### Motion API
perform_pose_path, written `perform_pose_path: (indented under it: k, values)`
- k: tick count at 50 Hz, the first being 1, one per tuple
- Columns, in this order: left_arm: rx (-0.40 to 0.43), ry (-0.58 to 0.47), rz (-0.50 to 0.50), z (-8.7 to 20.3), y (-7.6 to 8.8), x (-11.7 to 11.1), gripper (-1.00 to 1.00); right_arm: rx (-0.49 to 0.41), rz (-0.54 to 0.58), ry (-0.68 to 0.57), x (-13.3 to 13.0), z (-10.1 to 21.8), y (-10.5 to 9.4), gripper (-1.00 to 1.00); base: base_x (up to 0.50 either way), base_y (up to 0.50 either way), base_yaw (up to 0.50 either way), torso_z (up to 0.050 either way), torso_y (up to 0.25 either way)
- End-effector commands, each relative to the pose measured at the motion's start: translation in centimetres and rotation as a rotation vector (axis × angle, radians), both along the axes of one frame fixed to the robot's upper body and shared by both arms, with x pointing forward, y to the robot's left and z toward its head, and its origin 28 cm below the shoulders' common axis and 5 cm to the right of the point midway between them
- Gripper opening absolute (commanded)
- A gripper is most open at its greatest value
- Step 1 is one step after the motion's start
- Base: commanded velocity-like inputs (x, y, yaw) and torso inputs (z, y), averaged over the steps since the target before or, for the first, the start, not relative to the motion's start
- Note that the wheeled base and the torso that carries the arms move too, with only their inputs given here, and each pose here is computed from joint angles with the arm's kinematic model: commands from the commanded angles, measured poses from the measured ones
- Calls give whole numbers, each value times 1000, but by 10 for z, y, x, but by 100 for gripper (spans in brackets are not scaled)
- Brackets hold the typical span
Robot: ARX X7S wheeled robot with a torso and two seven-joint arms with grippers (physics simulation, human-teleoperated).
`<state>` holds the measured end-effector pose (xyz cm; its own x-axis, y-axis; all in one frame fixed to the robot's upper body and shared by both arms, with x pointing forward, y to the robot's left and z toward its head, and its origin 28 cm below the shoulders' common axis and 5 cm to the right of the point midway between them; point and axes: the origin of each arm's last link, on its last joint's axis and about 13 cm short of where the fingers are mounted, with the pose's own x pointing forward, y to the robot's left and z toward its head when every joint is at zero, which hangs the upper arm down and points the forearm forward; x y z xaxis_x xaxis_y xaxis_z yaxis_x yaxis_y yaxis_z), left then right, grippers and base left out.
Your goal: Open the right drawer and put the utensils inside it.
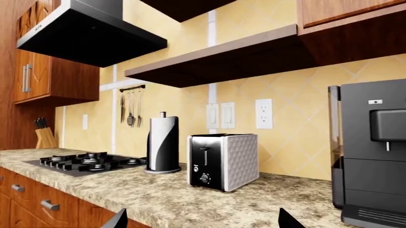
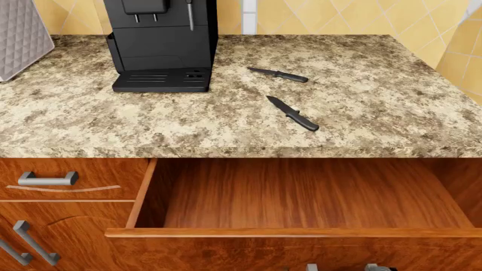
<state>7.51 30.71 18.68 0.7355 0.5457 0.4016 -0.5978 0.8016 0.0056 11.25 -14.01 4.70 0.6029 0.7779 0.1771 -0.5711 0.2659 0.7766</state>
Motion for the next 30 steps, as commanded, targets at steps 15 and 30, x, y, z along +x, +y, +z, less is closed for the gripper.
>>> perform_pose_path:
  k: [15,30]
  values:
    - [-9,-4,8,0,2,-2,100,-278,-18,-420,24,155,26,100,0,0,0,0,0]
    - [-5,-6,8,0,3,-3,100,-495,-423,-622,67,234,32,100,0,0,0,0,0]
